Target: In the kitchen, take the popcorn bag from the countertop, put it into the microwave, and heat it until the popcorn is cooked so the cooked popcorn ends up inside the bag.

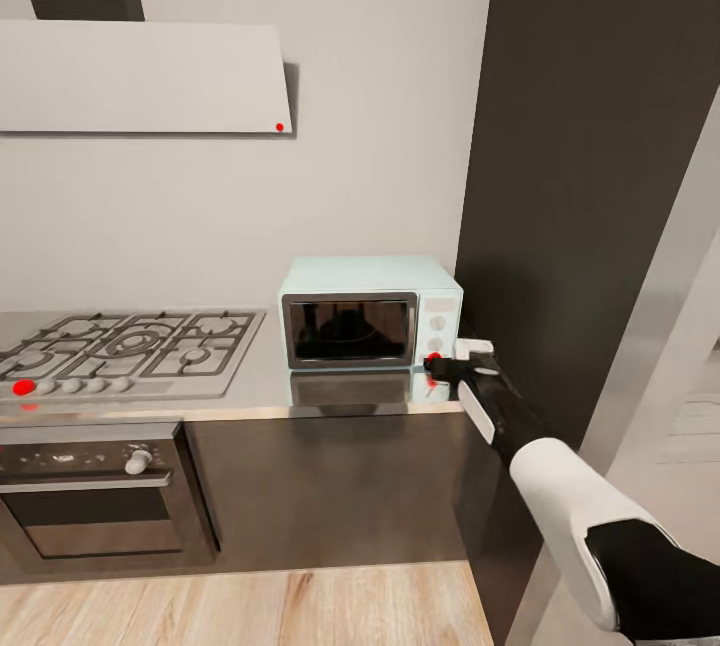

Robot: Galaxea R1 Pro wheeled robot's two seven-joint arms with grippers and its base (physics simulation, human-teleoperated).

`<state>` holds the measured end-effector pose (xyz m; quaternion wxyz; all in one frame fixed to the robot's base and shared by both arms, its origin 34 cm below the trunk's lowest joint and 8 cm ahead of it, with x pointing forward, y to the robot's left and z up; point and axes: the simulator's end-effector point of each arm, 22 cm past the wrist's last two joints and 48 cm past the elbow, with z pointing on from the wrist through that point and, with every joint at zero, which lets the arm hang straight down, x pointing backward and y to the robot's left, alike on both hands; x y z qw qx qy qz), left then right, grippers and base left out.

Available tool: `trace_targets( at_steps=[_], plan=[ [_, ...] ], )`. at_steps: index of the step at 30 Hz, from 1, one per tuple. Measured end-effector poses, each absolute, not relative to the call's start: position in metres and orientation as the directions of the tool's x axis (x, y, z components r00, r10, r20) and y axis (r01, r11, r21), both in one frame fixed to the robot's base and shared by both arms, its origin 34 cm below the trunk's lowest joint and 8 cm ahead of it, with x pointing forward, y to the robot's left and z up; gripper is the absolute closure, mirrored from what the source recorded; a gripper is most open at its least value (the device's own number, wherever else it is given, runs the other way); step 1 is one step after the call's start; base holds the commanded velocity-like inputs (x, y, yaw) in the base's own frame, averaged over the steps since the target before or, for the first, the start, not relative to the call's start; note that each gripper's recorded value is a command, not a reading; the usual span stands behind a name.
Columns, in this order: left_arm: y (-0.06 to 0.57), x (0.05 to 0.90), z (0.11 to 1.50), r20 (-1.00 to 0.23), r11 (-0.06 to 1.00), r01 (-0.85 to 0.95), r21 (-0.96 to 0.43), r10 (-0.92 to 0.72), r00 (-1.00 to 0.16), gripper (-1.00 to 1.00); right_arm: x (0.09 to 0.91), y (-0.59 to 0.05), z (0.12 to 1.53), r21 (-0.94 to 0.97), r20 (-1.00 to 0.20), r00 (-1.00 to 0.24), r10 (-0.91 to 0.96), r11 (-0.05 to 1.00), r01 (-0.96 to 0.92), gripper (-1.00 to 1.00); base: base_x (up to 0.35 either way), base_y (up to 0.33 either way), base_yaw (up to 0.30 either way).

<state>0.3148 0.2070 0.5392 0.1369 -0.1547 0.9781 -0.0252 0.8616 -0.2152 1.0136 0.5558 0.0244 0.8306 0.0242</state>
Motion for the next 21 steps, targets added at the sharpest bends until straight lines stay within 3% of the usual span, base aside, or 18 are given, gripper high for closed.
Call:
trace_targets(
  at_steps=[7,21],
  plan=[
    [0.207,0.315,0.539,-0.261,0.952,-0.291,-0.092,-0.305,-0.916,-1.0,0.868,-0.218,1.031,0.086,-0.95,-0.298,0.089,0.996,0.022,-1.0,0.0,0.0,0.0],
    [0.207,0.315,0.539,-0.26,0.951,-0.295,-0.092,-0.309,-0.915,-1.0,0.851,-0.231,0.96,0.013,-0.936,-0.351,0.013,1.0,0.002,-1.0,0.0,0.0,0.0]
  ],
)
